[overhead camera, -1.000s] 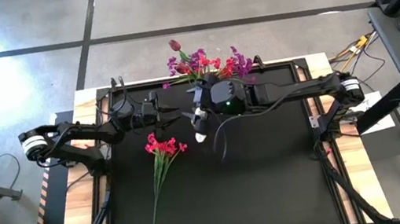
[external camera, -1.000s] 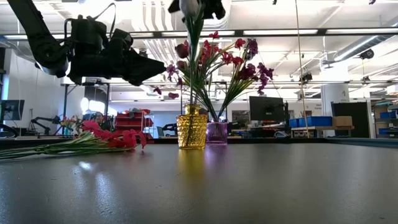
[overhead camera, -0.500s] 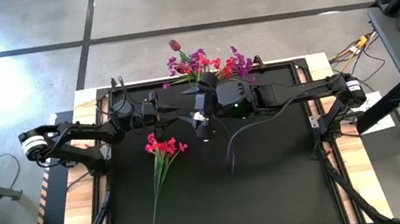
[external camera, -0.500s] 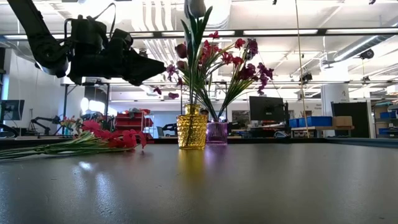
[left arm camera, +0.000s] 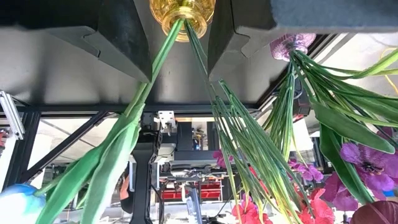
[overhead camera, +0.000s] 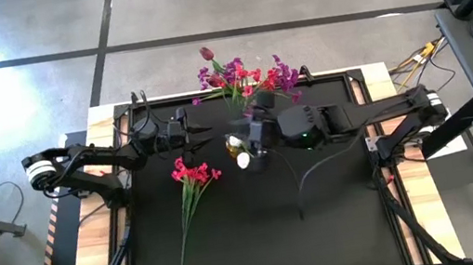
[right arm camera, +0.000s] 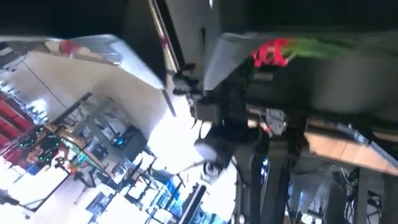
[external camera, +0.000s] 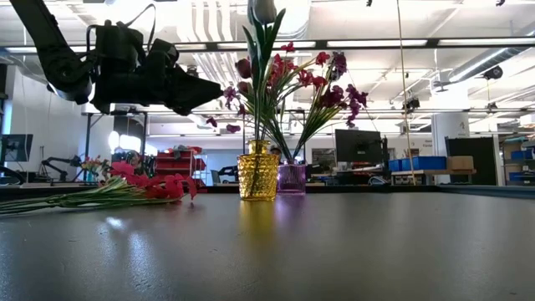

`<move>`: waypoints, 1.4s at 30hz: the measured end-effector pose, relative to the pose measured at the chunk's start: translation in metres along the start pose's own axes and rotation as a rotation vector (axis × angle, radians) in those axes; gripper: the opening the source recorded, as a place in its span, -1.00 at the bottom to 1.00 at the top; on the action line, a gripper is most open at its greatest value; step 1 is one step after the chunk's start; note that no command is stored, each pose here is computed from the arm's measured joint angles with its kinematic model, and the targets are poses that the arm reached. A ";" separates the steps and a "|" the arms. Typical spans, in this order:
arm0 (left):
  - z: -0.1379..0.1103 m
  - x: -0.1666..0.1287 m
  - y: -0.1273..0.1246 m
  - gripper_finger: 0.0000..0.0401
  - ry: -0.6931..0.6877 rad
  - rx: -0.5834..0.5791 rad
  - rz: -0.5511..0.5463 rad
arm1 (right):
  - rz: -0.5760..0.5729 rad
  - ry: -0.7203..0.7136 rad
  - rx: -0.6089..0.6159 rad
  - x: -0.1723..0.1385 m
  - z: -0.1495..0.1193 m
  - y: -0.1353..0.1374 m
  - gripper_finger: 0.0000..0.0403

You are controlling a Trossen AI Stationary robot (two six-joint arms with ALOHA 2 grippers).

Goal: Sort flowers into vase by color
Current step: Put the red flowers into the yellow vase

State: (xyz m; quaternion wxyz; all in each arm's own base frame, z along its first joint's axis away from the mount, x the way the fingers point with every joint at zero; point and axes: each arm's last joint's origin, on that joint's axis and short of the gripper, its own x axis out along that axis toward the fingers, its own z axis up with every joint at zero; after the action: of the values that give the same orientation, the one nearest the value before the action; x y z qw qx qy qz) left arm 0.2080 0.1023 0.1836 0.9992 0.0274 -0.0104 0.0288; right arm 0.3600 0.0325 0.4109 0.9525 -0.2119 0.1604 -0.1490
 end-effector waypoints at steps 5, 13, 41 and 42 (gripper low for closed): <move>0.000 0.000 0.000 -0.29 -0.004 0.002 0.001 | 0.008 0.026 0.011 -0.015 -0.027 0.001 -0.90; 0.000 0.000 0.000 -0.31 -0.004 0.002 0.012 | -0.039 -0.046 0.093 -0.044 -0.103 0.011 -0.94; 0.032 -0.048 -0.051 -0.98 0.600 -0.252 0.298 | -0.048 -0.052 0.168 -0.072 -0.247 0.046 -0.94; 0.036 -0.049 -0.055 -0.98 0.641 -0.263 0.318 | -0.042 -0.047 0.177 -0.073 -0.249 0.047 -0.94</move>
State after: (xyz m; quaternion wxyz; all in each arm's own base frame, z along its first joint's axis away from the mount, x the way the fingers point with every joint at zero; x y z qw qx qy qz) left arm 0.1613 0.0426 0.2150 0.9298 -0.1132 0.2949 0.1889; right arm 0.2127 0.0098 0.1936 0.9677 -0.1336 0.1195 -0.1774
